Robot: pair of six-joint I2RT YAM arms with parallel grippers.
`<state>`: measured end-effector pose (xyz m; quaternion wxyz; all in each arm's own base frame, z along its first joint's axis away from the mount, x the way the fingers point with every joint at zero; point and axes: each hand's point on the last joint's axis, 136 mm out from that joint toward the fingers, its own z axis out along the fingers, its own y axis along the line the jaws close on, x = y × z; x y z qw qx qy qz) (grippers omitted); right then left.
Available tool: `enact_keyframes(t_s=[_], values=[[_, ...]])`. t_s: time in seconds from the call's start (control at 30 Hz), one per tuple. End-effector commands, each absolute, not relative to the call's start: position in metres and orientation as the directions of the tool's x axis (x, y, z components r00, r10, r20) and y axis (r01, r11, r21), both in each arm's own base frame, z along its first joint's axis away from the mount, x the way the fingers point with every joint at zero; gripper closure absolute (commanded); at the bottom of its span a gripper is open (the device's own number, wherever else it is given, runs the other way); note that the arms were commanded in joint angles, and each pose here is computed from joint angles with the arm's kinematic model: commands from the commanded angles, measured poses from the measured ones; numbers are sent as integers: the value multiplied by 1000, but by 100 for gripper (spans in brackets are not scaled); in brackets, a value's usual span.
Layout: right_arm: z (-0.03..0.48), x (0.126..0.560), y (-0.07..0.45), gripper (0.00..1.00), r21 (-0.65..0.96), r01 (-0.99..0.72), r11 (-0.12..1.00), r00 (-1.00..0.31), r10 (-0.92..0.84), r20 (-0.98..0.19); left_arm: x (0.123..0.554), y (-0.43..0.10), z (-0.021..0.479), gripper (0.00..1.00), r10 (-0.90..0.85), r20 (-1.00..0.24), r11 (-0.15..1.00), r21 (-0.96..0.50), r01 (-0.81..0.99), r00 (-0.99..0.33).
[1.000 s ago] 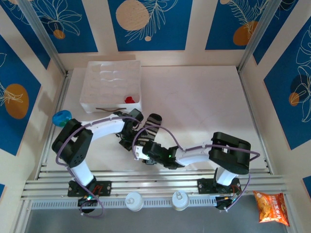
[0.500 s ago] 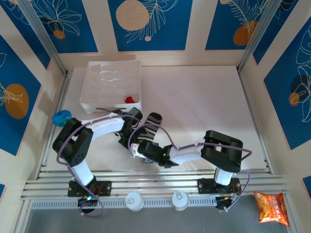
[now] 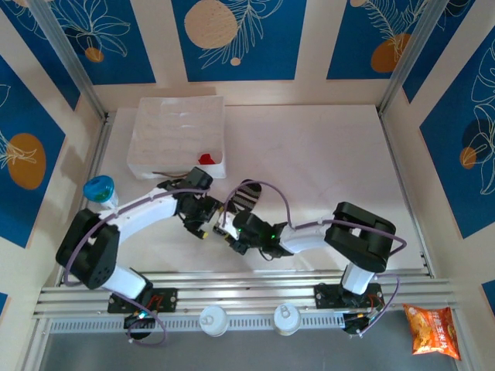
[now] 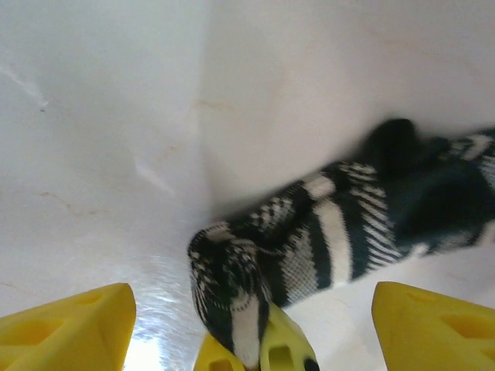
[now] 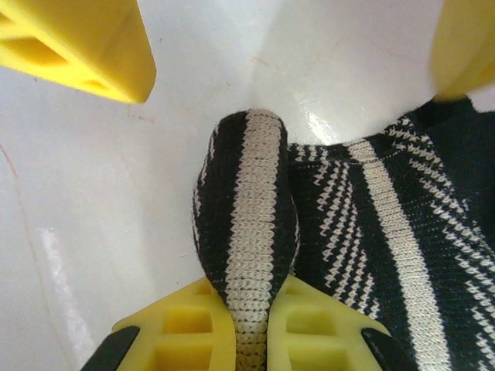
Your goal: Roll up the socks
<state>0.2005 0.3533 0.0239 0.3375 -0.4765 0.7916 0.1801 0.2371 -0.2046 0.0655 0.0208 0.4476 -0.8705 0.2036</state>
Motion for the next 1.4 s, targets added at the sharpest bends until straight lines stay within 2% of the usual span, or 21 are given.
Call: enact_keyframes(t_s=[0.0, 0.1, 0.33, 0.73, 0.8, 0.87, 0.97, 1.03, 1.13, 1.17, 1.23, 1.37], values=[[-30, 166, 307, 100, 203, -831, 518, -543, -672, -504, 249, -204, 74, 21, -774, 195, 477, -446, -758, -602], [-30, 169, 303, 100, 327, -772, 545, -633, -615, -470, 248, -213, 72, 29, -736, 212, 479, -509, -715, -643], [-36, 165, 301, 100, 541, -634, 552, -765, -552, -333, 235, -221, 62, 42, -679, 214, 527, -525, -668, -703], [-40, 177, 296, 100, 663, -472, 581, -855, -484, -184, 230, -244, 35, 53, -644, 209, 574, -504, -646, -736], [-42, 178, 296, 100, 663, -464, 588, -858, -484, -172, 229, -245, 29, 59, -644, 206, 580, -495, -647, -736], [-43, 178, 295, 100, 660, -464, 590, -858, -485, -170, 228, -245, 21, 69, -643, 206, 595, -473, -650, -738], [-40, 183, 296, 98, 630, -499, 596, -848, -487, -211, 217, -235, 8, 83, -647, 209, 642, -369, -672, -733], [-33, 189, 297, 81, 585, -557, 589, -820, -501, -277, 206, -227, 0, 89, -649, 217, 671, -288, -683, -729], [-11, 200, 302, 57, 459, -691, 559, -723, -523, -451, 194, -217, -7, 91, -654, 226, 697, -191, -691, -722], [-3, 203, 304, 53, 413, -728, 547, -683, -529, -504, 193, -216, -7, 92, -650, 227, 704, -179, -687, -725], [17, 211, 306, 52, 287, -802, 524, -575, -546, -610, 189, -213, -9, 92, -653, 231, 708, -151, -690, -721], [52, 222, 303, 44, 71, -850, 521, -404, -561, -723, 191, -214, -8, 93, -654, 227, 711, -140, -689, -721]])
